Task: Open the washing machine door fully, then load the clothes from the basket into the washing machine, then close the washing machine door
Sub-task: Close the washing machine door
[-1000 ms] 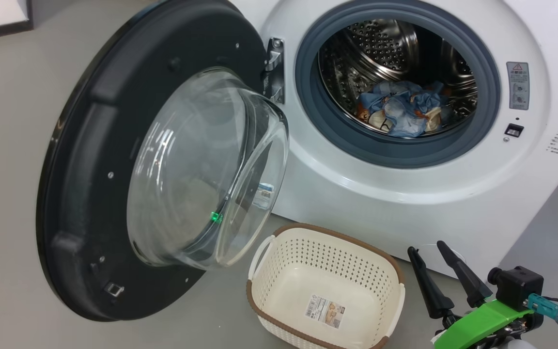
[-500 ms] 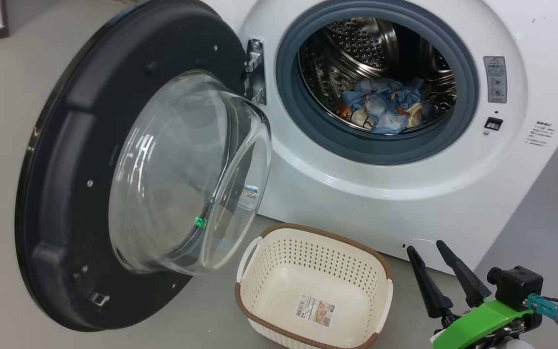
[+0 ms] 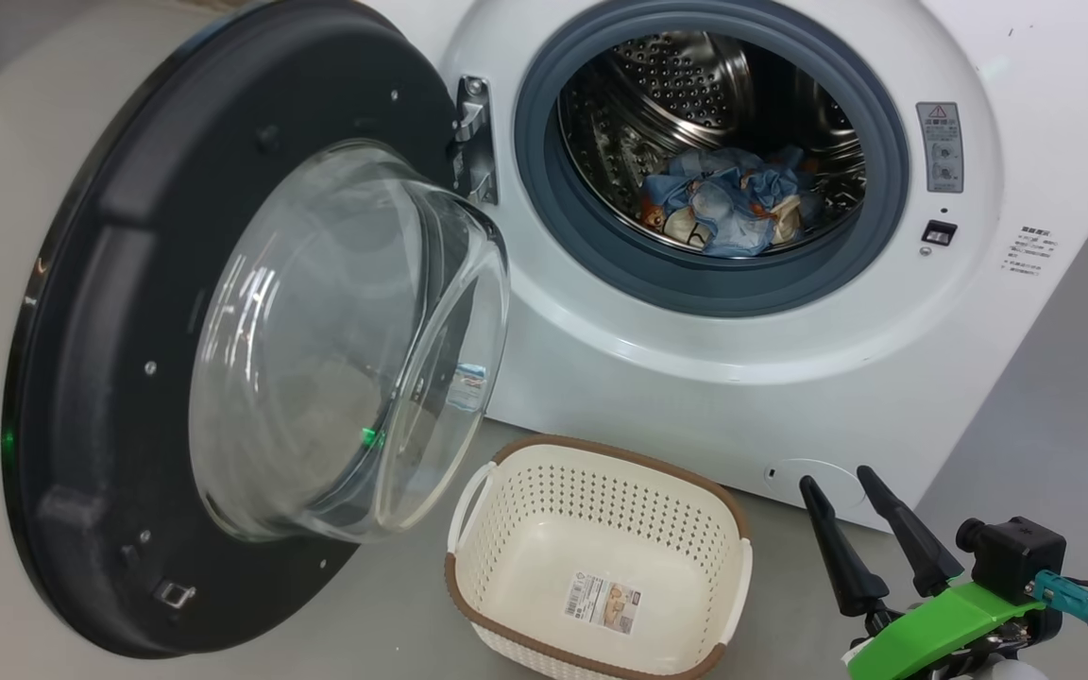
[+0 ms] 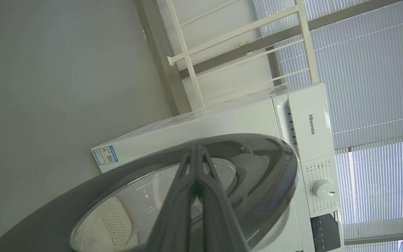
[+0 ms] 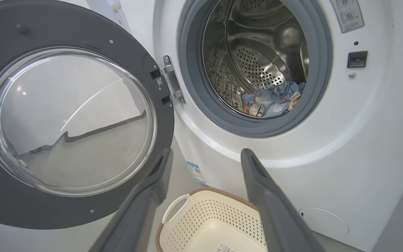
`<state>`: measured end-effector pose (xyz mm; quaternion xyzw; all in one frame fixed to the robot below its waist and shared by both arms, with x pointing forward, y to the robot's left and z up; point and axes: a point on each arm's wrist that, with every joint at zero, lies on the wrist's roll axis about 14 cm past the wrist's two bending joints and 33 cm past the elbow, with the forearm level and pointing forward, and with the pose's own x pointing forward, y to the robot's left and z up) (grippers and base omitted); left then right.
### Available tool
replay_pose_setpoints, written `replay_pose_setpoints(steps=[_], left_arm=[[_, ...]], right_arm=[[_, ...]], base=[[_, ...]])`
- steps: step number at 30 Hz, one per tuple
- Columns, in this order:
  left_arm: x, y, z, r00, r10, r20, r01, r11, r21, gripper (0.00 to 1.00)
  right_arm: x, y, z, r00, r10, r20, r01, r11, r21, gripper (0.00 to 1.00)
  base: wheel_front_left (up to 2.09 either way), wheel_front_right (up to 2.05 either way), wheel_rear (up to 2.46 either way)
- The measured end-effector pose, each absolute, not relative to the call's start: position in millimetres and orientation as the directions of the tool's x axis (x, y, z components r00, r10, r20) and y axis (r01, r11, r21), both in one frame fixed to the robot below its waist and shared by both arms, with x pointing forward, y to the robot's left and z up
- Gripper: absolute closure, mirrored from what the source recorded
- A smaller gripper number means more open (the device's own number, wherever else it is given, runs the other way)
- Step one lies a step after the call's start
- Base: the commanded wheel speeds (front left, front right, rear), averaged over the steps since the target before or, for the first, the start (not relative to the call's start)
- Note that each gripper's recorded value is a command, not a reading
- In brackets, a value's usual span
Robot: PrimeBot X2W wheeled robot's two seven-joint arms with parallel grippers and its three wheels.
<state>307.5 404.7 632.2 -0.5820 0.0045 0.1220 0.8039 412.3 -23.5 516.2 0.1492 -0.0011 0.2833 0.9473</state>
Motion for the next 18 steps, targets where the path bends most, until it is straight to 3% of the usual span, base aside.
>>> replay_pose_setpoints(steps=[18], left_arm=[[319, 313, 613, 0.94, -0.215, -0.264, -0.173, 0.365, -0.915, 1.0]], right_arm=[[411, -47, 511, 0.873, 0.482, 0.073, -0.481, 0.828, 0.288, 0.0]], base=[[0.0, 0.0, 0.0]])
